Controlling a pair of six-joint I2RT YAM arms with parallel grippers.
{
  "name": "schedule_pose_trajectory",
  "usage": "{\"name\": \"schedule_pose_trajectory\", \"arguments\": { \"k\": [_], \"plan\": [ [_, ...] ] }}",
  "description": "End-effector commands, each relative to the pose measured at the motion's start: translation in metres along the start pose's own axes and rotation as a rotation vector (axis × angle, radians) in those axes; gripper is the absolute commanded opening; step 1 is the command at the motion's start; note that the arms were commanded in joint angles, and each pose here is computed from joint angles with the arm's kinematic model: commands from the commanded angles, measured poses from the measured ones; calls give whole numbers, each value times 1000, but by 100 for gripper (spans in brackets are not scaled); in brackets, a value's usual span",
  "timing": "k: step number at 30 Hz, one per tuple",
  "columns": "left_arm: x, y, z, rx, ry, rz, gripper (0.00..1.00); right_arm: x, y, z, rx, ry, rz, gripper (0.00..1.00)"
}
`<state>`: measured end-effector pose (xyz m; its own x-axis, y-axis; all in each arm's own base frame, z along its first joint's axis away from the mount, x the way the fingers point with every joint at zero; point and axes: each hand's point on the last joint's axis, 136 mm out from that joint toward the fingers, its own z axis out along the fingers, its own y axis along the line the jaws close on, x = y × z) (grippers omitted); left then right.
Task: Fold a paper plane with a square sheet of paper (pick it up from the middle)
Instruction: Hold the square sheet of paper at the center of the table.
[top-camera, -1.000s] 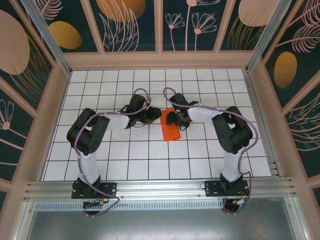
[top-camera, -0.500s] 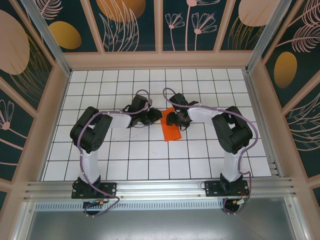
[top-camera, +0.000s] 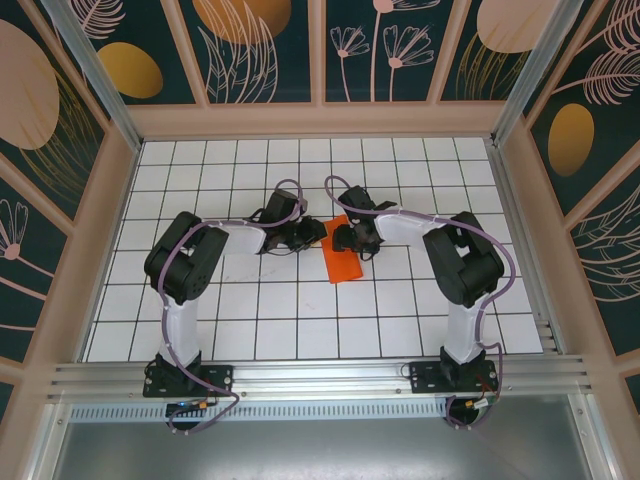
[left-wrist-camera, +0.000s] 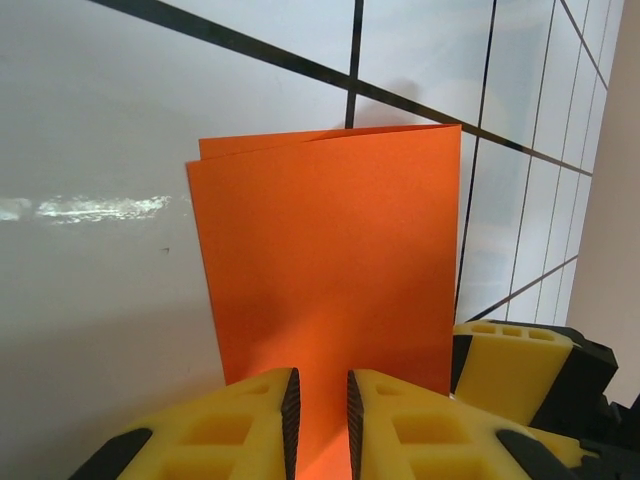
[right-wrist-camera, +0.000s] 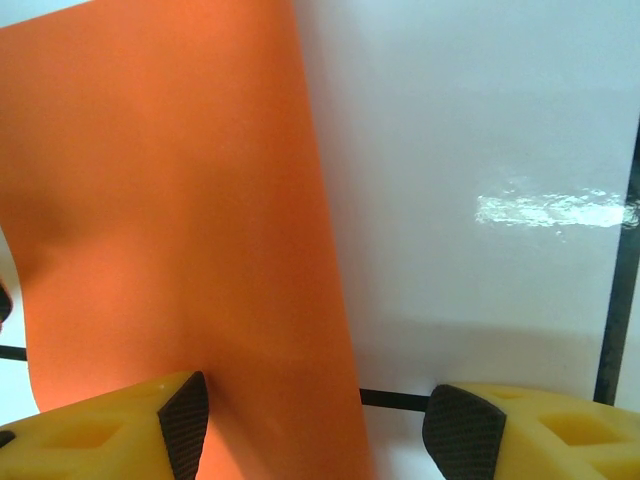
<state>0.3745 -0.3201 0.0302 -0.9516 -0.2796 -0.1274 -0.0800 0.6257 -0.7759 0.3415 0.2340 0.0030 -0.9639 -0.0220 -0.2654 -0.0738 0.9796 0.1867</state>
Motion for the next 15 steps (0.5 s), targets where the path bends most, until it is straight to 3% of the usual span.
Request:
{"name": "schedule_pose_trajectory", "arguments": {
  "k": [1, 15],
  "plan": [
    [6, 3, 7, -19, 35, 9, 24, 60, -51, 76, 130, 180, -1, 68],
    [3, -1, 5, -24, 28, 12, 24, 67, -55, 81, 147, 206, 33, 68]
  ]
}}
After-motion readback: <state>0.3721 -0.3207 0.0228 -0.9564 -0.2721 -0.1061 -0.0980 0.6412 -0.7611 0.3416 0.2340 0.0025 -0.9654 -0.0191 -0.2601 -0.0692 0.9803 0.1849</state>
